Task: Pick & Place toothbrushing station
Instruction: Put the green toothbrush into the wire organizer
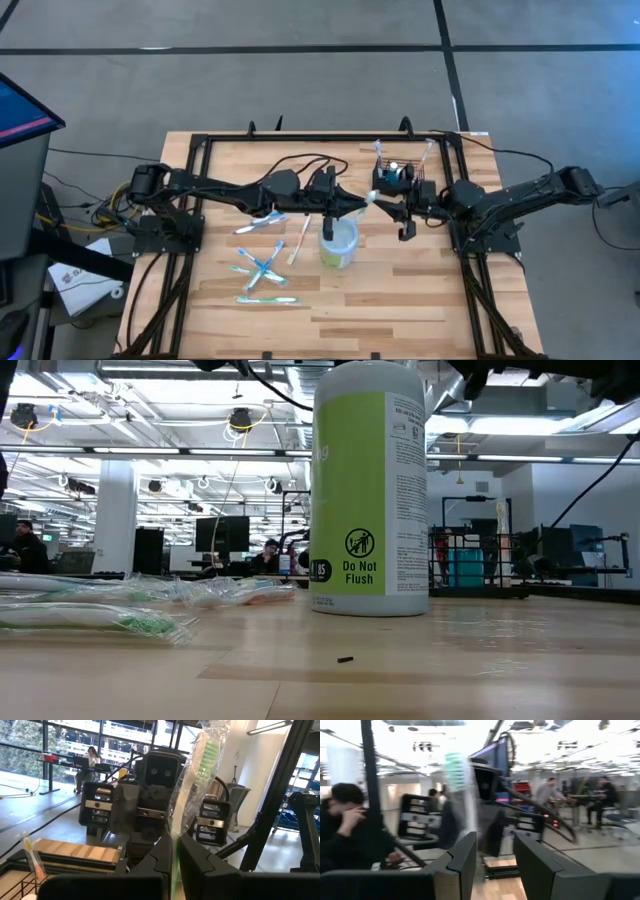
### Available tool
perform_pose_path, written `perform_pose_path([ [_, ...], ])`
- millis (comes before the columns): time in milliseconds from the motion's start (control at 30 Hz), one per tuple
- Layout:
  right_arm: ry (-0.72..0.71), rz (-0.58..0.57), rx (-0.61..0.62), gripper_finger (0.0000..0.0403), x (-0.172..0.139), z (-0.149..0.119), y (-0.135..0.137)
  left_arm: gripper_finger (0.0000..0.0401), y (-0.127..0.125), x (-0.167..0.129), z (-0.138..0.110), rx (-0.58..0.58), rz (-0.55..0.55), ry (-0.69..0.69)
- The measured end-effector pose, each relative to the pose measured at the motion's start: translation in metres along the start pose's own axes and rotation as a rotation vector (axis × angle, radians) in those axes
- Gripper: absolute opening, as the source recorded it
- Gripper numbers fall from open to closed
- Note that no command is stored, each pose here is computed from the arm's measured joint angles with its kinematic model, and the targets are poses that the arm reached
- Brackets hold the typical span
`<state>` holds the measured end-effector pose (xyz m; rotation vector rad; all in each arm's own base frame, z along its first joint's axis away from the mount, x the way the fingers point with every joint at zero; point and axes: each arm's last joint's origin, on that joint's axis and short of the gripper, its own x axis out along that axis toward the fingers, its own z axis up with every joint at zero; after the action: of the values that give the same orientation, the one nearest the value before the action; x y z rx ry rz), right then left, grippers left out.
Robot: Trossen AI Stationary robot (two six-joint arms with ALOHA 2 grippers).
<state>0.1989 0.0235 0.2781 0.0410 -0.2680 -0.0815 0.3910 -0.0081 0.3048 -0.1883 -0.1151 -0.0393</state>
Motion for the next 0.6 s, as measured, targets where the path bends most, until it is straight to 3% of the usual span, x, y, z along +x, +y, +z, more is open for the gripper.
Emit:
perform_pose_path([
  [433, -0.046, 0.028, 0.01, 0.0123, 0.0, 0.005, 0.001, 0.0006, 0.0, -0.001, 0.002, 0.009, 0.0, -0.006],
  [600, -0.019, 0.052, -0.019, 0.0123, 0.014, 0.009, 0.005, 0.0006, 0.0, -0.001, 0.002, 0.008, -0.001, -0.008],
])
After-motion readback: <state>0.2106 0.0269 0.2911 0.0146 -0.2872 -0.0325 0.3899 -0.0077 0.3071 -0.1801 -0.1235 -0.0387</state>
